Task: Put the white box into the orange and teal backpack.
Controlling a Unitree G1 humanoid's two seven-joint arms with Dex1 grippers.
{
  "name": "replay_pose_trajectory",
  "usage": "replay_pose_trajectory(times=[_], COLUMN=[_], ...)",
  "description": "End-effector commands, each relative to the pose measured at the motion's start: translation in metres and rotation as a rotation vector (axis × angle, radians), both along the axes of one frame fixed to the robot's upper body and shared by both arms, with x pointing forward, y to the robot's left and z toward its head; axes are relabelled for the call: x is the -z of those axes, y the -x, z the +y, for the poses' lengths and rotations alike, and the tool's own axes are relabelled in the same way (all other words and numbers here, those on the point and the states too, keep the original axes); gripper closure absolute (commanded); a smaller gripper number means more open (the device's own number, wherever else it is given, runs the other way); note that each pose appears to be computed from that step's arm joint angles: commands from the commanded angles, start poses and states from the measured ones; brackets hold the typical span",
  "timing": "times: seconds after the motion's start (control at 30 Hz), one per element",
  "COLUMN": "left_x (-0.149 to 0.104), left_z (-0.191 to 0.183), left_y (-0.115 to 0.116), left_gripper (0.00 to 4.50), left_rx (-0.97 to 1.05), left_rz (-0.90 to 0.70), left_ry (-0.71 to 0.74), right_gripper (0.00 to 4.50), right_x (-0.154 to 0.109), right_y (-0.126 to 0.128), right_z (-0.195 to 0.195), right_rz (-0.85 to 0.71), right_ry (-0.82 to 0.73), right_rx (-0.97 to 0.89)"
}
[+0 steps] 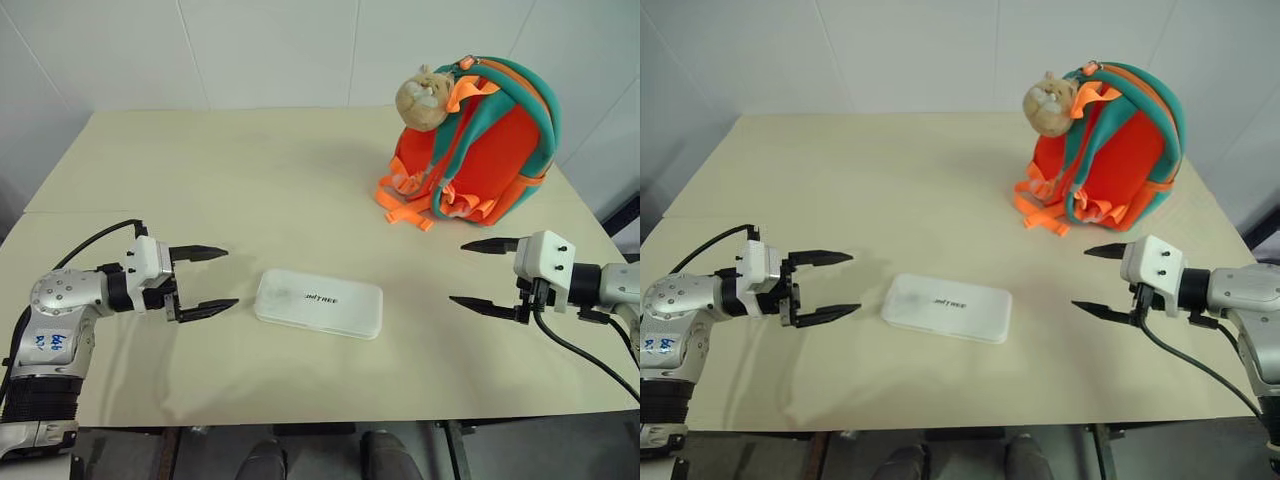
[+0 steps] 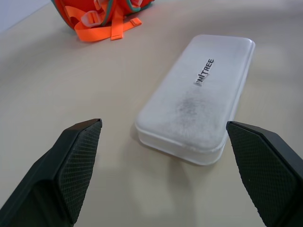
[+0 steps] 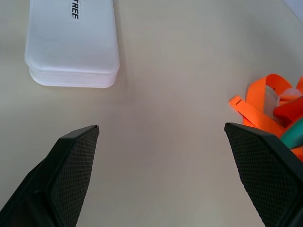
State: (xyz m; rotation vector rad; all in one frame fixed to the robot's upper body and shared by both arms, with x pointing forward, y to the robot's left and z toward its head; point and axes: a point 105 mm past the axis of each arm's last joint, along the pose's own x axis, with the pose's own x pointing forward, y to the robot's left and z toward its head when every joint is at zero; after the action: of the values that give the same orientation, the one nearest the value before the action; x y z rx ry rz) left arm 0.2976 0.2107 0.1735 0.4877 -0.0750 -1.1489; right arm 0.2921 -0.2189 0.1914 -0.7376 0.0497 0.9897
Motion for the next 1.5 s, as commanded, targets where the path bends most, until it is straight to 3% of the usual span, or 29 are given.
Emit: replay_pose_trajectory(times=[0.03,0.3,0.4,0.57,0.67,0.87,1.07,1.1,1.37,1.5], left_x=[-0.009,-0.007,-0.011,-0.016,-0.008,0.006,0.014,0.018,0.048,0.054], left_z=[-0.002,-0.002,0.000,0.001,0.002,0.005,0.012,0.013,-0.003,-0.025], left_y=[0.002,0.000,-0.003,-0.006,-0.002,-0.004,-0.013,-0.015,-0.026,-0.028], left_gripper=[0.01,0.01,0.01,0.01,0.59,2.34,4.18,4.44,4.44,4.44], left_rx=[0.006,-0.032,-0.052,-0.056,-0.049,-0.039,-0.071,-0.085,-0.126,-0.104], left_rz=[-0.042,0.040,0.109,0.074,0.057,0.014,-0.009,-0.013,0.001,-0.004], left_ry=[-0.003,0.077,0.126,0.095,0.055,-0.024,-0.075,-0.084,-0.080,-0.039], right_gripper=[0.00,0.00,0.00,0.00,0.61,2.55,4.50,4.50,4.50,4.50], right_x=[-0.008,-0.010,-0.007,-0.004,-0.001,0.024,0.048,0.052,0.081,0.081], right_y=[-0.003,-0.016,-0.010,0.000,0.001,0.017,0.015,0.013,0.003,-0.001], right_z=[0.006,0.014,0.027,0.046,0.047,0.046,0.053,0.055,0.074,0.090], right_rz=[-0.048,-0.032,0.025,0.023,0.006,0.082,0.112,0.118,0.157,0.153], right_ry=[-0.013,-0.062,-0.081,-0.106,-0.128,-0.093,-0.101,-0.103,-0.130,-0.165], right_rx=[-0.011,0.003,-0.032,-0.067,-0.036,-0.039,-0.011,-0.007,0.035,0.007])
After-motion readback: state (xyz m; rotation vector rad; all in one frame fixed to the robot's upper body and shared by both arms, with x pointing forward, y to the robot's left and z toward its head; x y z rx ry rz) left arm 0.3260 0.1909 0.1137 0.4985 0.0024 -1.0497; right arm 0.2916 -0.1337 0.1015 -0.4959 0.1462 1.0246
